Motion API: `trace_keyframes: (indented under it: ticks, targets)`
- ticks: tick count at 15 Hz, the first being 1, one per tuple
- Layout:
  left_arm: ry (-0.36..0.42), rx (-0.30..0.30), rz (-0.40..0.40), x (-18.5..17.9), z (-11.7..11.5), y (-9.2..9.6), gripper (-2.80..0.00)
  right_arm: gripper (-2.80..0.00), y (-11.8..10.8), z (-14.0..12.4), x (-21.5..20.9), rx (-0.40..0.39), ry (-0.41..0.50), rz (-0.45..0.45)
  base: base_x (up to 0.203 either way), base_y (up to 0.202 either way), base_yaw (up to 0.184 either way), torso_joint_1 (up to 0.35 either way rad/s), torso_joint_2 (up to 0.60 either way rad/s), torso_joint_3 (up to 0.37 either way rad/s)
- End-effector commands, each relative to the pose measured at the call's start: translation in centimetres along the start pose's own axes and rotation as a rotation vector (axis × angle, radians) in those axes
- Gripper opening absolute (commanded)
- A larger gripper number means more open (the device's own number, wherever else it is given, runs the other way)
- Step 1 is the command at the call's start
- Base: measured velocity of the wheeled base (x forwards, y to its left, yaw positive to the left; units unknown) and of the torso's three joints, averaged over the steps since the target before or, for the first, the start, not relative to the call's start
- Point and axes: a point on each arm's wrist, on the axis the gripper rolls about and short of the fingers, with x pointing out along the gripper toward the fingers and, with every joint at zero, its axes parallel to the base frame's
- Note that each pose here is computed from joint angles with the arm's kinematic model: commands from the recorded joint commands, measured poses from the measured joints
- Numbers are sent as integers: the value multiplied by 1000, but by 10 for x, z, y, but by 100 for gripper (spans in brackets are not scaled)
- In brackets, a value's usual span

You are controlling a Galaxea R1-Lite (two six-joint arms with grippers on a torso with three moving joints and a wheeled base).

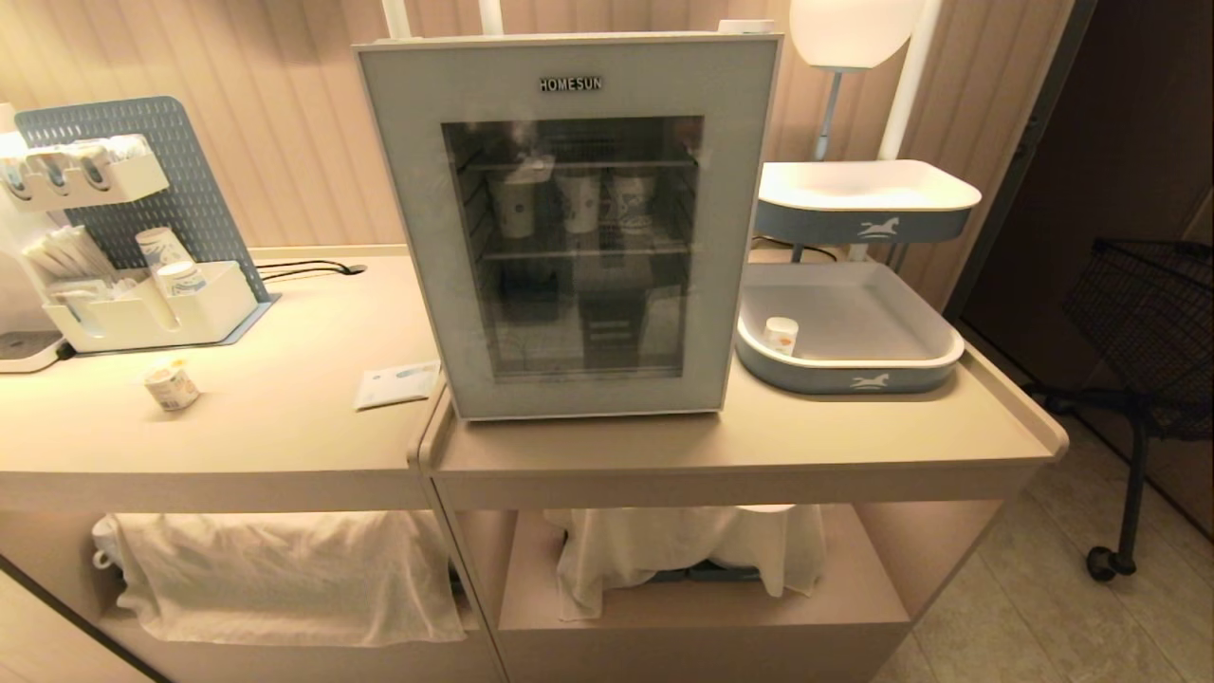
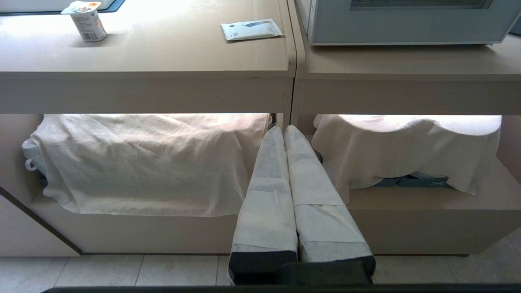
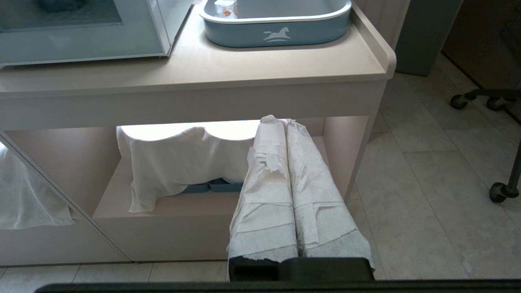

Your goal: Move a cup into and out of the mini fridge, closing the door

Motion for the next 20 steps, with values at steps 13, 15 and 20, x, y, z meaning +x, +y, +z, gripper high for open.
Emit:
trace_keyframes:
  ticks: [13,15,20]
  targets:
    - [2,0,1,0,0,0,-280,-280,0,0,0,0,1,0,0,0,0,0,0,0]
    - [2,0,1,0,0,0,-280,-280,0,0,0,0,1,0,0,0,0,0,0,0]
    - [2,0,1,0,0,0,-280,-280,0,0,0,0,1,0,0,0,0,0,0,0]
